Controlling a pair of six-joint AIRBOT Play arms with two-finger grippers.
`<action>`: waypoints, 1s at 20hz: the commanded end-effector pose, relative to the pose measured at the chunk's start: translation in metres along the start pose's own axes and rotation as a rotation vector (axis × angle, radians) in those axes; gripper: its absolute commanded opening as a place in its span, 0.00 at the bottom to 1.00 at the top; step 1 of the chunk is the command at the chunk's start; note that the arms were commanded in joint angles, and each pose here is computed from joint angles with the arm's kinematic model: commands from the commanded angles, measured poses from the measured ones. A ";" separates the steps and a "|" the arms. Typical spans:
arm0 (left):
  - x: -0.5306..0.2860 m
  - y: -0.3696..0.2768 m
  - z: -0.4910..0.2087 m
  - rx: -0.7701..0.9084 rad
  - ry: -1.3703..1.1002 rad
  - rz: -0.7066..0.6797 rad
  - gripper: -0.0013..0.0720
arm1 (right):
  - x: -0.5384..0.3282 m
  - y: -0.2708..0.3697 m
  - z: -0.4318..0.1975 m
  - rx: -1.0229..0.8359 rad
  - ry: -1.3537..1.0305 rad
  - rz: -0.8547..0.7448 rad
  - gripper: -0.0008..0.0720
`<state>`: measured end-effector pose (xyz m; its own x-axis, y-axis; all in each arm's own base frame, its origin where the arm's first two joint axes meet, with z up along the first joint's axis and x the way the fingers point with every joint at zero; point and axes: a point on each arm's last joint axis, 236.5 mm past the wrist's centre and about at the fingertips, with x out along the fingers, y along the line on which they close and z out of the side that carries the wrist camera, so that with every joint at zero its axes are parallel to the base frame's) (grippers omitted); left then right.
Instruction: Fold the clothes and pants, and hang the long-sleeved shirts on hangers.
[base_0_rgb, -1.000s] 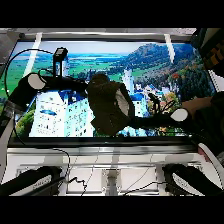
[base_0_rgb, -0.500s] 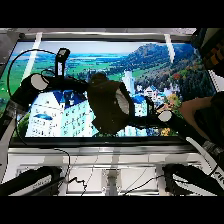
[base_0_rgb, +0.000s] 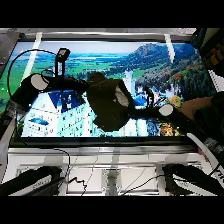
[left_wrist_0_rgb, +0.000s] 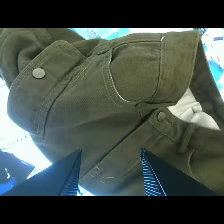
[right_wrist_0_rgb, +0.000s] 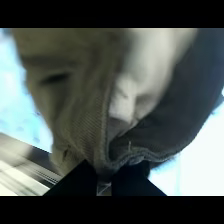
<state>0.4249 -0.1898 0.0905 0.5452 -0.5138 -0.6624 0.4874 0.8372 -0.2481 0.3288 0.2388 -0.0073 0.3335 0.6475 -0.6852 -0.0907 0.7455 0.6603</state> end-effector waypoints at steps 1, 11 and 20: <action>-0.003 0.000 0.003 -0.050 -0.010 0.002 0.61 | -0.038 0.067 0.052 -0.202 -0.102 0.089 0.08; -0.179 0.022 0.101 -0.098 -0.519 0.175 0.61 | -0.195 0.253 0.161 -0.511 -0.592 0.276 0.08; -0.090 -0.036 -0.019 -0.359 -0.144 -0.114 0.61 | -0.132 0.032 0.118 -0.367 -0.150 -0.431 0.08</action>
<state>0.3670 -0.1457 0.1767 0.6954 -0.5296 -0.4858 0.3129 0.8317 -0.4587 0.4129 0.2203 0.2211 0.6658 0.4990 -0.5548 -0.3849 0.8666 0.3175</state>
